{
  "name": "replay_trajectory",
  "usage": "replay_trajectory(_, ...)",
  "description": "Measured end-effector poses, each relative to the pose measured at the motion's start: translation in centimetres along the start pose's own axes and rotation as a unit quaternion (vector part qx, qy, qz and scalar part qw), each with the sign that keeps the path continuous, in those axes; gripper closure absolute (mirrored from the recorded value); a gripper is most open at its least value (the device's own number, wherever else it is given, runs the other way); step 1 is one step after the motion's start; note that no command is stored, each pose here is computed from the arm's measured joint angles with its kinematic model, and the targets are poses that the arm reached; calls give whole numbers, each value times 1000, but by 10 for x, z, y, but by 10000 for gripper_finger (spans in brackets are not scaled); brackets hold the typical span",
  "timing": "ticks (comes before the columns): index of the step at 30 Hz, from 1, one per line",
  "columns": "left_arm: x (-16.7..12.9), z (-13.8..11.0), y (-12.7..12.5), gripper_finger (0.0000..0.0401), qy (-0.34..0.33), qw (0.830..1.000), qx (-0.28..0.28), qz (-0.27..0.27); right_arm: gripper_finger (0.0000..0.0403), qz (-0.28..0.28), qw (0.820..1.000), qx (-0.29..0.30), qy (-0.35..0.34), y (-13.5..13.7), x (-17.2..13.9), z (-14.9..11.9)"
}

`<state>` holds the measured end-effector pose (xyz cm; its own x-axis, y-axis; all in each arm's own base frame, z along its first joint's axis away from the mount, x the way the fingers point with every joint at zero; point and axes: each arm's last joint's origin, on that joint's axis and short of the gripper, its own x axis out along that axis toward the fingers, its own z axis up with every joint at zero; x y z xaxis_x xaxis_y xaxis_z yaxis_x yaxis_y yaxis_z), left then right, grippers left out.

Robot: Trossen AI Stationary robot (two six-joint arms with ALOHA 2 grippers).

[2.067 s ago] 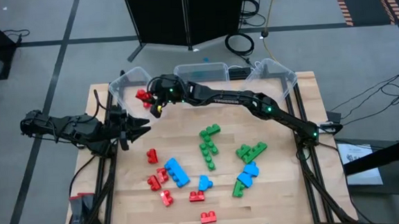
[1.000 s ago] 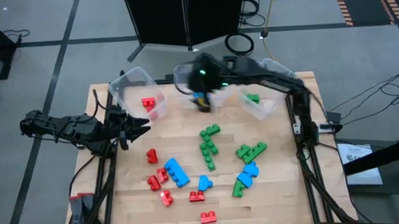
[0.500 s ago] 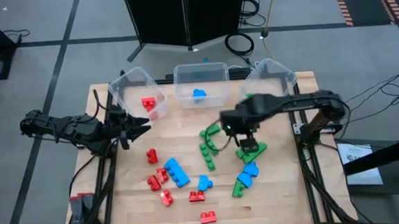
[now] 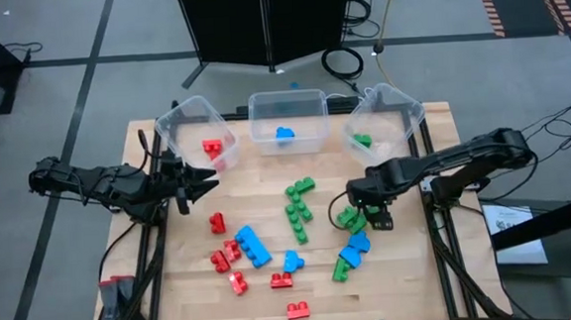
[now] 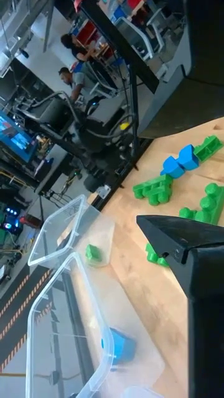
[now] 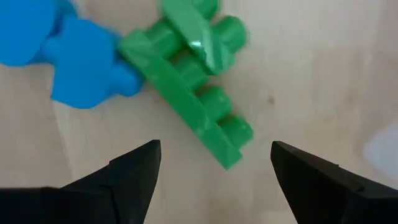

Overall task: Sort blocks
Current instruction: Put the green game piece into the right transparent bin

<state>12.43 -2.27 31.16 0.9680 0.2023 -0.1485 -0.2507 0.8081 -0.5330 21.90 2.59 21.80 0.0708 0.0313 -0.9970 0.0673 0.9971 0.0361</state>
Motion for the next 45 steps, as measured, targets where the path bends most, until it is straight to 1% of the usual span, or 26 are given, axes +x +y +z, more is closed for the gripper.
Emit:
replay_trajectory(5,1,0,0,192,1,1000,1,1,103,5,999,-43,-15,1,20,3)
replay_trajectory(11,2,-1,0,192,4,1000,2,3,103,6,997,-77,-13,3,29,7)
replay_trajectory(15,3,-2,-1,192,7,1000,4,5,103,12,996,-85,-3,5,41,14)
replay_trajectory(20,6,-4,-1,192,10,1000,9,9,105,15,995,-97,-6,8,66,29)
replay_trajectory(24,6,-4,-1,192,10,1000,7,10,130,12,996,-88,18,9,89,37)
replay_trajectory(28,6,-4,-1,192,11,1000,7,9,184,6,996,-79,43,9,101,39)
replay_trajectory(31,6,-4,-1,192,11,1000,7,9,240,10,997,-63,41,9,99,39)
replay_trajectory(32,6,-4,-1,192,11,1000,7,9,250,12,998,-57,36,9,97,38)
replay_trajectory(40,6,-4,-1,192,12,1000,7,7,250,22,1000,3,-15,9,63,33)
replay_trajectory(45,6,-4,-1,192,12,1000,7,6,250,29,998,43,-35,10,50,29)
